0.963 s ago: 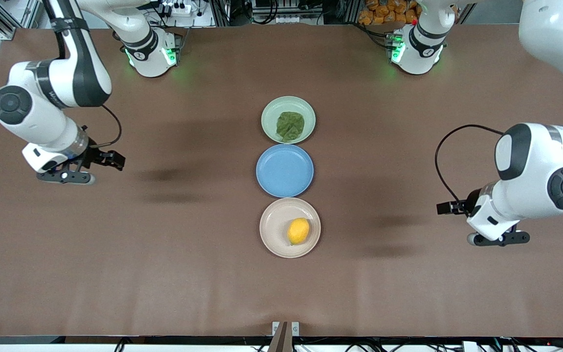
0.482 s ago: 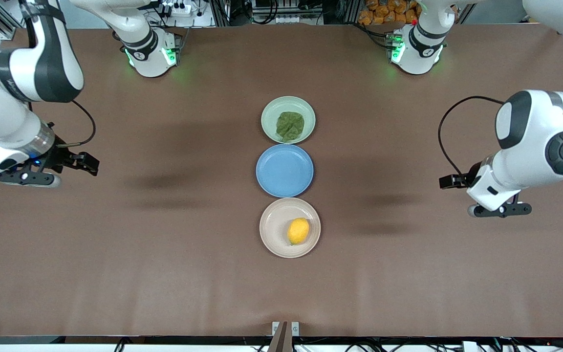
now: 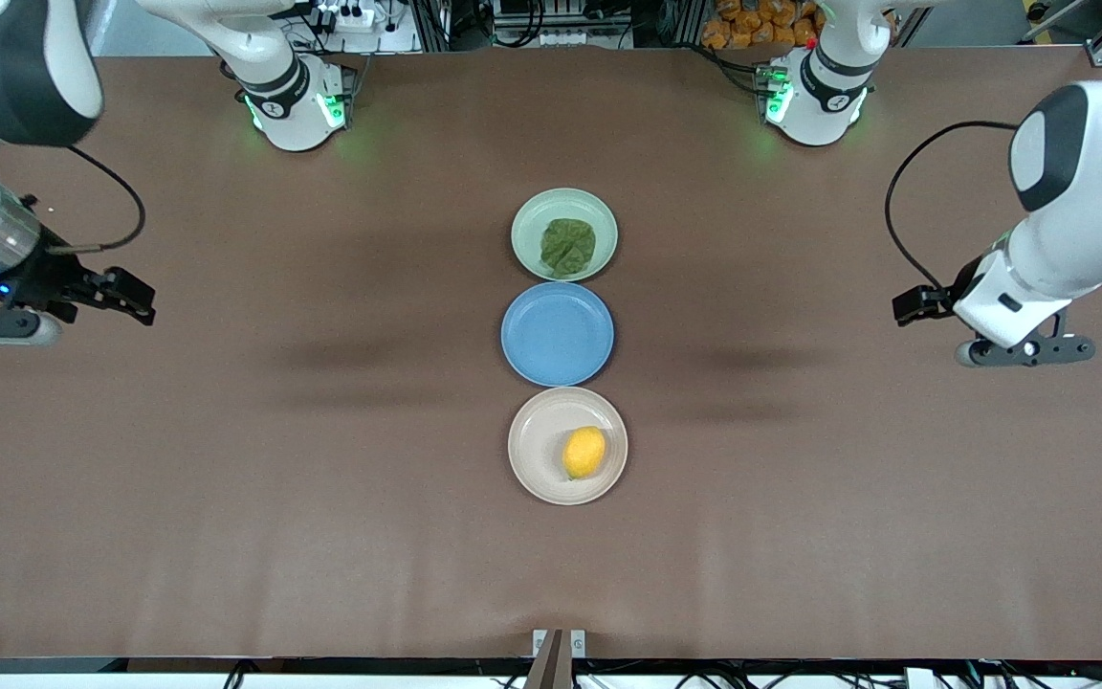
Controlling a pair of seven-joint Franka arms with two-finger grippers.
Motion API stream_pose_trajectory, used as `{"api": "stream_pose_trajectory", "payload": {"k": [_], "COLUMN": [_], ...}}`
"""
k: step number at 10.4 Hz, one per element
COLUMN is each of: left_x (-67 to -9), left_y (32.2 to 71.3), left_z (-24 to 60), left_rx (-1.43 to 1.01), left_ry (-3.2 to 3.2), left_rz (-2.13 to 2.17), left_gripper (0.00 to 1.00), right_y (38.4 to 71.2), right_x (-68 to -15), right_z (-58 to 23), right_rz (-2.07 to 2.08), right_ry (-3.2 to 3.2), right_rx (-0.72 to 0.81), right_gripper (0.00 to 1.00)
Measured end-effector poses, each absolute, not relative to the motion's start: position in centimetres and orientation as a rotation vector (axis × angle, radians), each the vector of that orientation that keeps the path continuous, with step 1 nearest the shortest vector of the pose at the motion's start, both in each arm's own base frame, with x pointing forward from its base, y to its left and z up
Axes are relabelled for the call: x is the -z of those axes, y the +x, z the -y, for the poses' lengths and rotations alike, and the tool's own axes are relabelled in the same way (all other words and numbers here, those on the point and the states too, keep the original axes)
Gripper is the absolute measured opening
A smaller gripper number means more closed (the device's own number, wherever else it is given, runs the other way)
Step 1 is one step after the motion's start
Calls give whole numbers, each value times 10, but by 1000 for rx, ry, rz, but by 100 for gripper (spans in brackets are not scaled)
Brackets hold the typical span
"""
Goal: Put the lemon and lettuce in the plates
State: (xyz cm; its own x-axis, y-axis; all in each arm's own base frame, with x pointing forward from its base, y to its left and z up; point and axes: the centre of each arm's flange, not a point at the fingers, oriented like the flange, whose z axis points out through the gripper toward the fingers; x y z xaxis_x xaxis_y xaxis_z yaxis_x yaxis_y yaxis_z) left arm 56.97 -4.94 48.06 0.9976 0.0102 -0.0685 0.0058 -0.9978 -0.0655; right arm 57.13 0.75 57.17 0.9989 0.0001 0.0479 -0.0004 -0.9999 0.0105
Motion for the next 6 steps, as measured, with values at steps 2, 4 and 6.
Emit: {"api": "stream_pose_trajectory", "payload": {"k": [2, 4, 6], "left_x": [-506, -531, -559], "left_y": [561, 550, 541], "left_z": [56, 56, 52], "left_rx": [-47, -14, -28], "left_ry": [-3076, -3093, -3094], "left_rz": [-2, 12, 29], "left_gripper": [100, 100, 100], "right_y": [562, 556, 553], "right_x": [-615, -642, -655], "right_z": [-2, 2, 8], "right_rz": [-19, -23, -39], "right_ry": [3140, 3140, 3138], "right_rx": [-84, -103, -113], "right_gripper": [100, 100, 100]}}
